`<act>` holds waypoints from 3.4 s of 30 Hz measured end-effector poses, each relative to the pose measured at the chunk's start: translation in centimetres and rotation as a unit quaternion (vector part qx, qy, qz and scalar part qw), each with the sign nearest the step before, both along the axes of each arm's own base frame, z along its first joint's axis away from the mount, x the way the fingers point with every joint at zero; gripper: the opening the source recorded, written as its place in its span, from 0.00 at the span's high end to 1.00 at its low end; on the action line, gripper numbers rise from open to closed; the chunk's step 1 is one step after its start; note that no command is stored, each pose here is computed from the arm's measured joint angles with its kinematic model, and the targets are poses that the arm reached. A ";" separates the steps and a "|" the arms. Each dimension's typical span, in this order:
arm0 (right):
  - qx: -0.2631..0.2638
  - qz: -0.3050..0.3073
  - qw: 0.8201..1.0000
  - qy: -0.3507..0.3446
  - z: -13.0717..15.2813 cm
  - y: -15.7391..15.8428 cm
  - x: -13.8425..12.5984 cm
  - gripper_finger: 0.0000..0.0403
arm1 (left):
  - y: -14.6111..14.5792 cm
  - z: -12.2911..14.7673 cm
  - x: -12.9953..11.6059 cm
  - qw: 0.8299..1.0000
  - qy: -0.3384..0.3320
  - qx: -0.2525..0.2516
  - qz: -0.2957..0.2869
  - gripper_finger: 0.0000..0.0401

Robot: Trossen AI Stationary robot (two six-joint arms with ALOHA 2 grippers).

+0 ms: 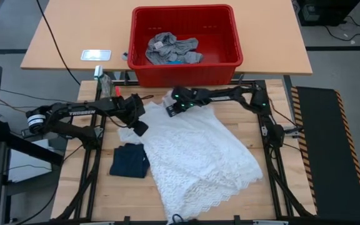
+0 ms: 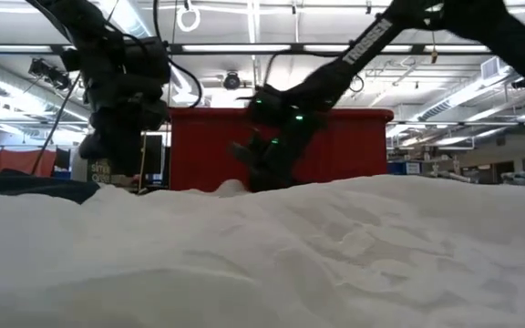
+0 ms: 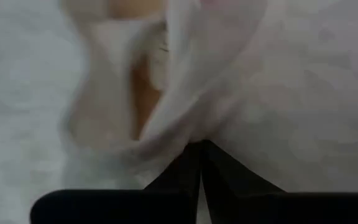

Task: Fold laundry
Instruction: Fold the white dress

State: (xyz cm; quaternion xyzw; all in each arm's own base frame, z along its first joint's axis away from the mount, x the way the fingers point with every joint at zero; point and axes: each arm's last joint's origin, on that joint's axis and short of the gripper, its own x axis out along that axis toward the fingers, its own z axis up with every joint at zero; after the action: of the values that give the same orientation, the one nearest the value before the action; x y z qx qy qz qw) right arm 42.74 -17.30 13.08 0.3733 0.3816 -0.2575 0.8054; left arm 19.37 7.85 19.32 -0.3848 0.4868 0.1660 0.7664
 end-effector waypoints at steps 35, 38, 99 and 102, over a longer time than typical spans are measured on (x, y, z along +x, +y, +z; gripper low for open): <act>0.099 0.000 0.946 0.310 6.5 14.1 -12.7 0.99 | 0.9 1.1 1.6 0.971 -0.107 0.156 -0.144 0.72; 0.100 -0.015 0.941 0.323 4.1 13.5 -14.6 0.99 | 1.0 1.3 2.0 0.966 -0.100 0.204 -0.122 0.72; 0.082 -0.082 0.992 -0.058 5.4 26.6 -12.7 0.84 | 2.2 -4.4 0.7 0.971 0.152 0.142 -0.118 0.71; 0.104 -0.099 0.989 -0.024 3.2 29.4 -13.0 0.84 | 1.9 -5.1 1.2 0.972 0.140 0.108 -0.153 0.71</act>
State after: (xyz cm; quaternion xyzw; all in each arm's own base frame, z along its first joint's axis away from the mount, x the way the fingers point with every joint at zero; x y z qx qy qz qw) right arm 29.73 12.06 16.26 0.4974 0.3476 -0.2857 0.7417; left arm 20.55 9.78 14.23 -0.1935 0.6216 0.1501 0.7441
